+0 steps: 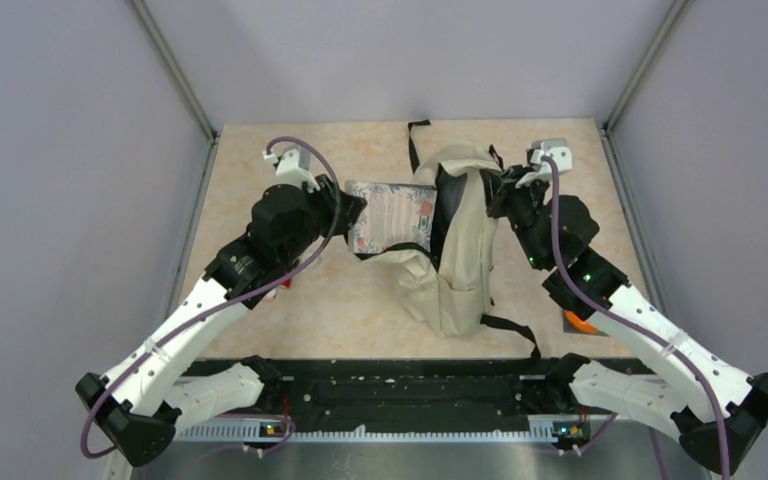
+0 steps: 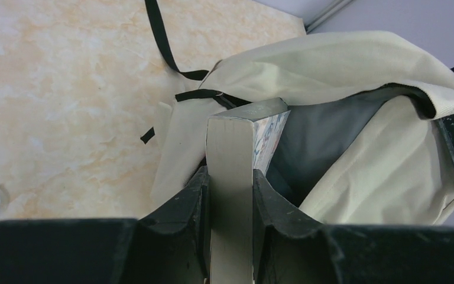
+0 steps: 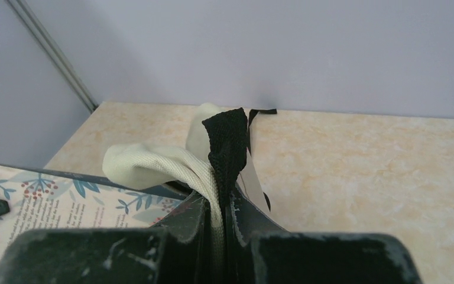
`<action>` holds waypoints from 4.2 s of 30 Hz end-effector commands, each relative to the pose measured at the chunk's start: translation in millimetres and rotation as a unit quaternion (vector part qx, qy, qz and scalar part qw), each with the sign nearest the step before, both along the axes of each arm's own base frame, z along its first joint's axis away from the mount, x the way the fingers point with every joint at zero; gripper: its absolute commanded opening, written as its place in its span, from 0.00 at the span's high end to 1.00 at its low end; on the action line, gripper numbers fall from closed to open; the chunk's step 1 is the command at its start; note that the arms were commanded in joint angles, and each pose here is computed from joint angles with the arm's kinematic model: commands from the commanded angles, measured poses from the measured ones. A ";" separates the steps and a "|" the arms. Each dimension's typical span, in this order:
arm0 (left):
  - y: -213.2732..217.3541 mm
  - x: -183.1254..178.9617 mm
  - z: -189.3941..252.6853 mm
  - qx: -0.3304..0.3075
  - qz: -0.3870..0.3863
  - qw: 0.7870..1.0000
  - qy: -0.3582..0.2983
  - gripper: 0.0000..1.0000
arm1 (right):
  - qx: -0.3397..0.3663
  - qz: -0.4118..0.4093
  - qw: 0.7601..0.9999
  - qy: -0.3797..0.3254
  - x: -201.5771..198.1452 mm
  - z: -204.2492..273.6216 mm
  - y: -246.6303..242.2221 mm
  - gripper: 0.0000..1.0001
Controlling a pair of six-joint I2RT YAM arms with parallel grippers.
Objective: Pack the student bag
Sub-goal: Place the book in the student bag, then adjust the student bag at the center of the board.
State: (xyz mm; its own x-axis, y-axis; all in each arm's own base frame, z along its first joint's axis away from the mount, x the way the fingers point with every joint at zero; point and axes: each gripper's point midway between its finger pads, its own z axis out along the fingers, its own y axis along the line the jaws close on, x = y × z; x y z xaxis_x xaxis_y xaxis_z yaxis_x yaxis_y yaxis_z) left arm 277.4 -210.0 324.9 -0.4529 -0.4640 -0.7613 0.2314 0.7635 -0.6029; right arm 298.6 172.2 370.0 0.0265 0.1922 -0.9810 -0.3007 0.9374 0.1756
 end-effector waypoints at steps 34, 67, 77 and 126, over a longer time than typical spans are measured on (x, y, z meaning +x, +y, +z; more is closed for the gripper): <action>-65.8 56.7 12.0 -0.117 0.060 0.991 -0.003 1.00 | 0.193 0.015 0.973 -0.124 -32.5 63.8 16.2 1.00; -4.0 54.1 26.7 0.048 -0.013 0.998 -0.039 0.03 | 0.136 -0.040 0.982 -0.128 -37.9 35.3 -13.1 1.00; 15.3 61.5 -24.3 0.041 -0.061 0.997 0.030 0.02 | 0.092 -0.037 0.990 -0.104 -35.3 24.4 -9.1 0.97; -127.0 -34.3 67.5 0.088 -0.274 0.931 -0.223 0.53 | -0.091 0.309 0.946 0.036 80.2 -57.2 138.0 0.98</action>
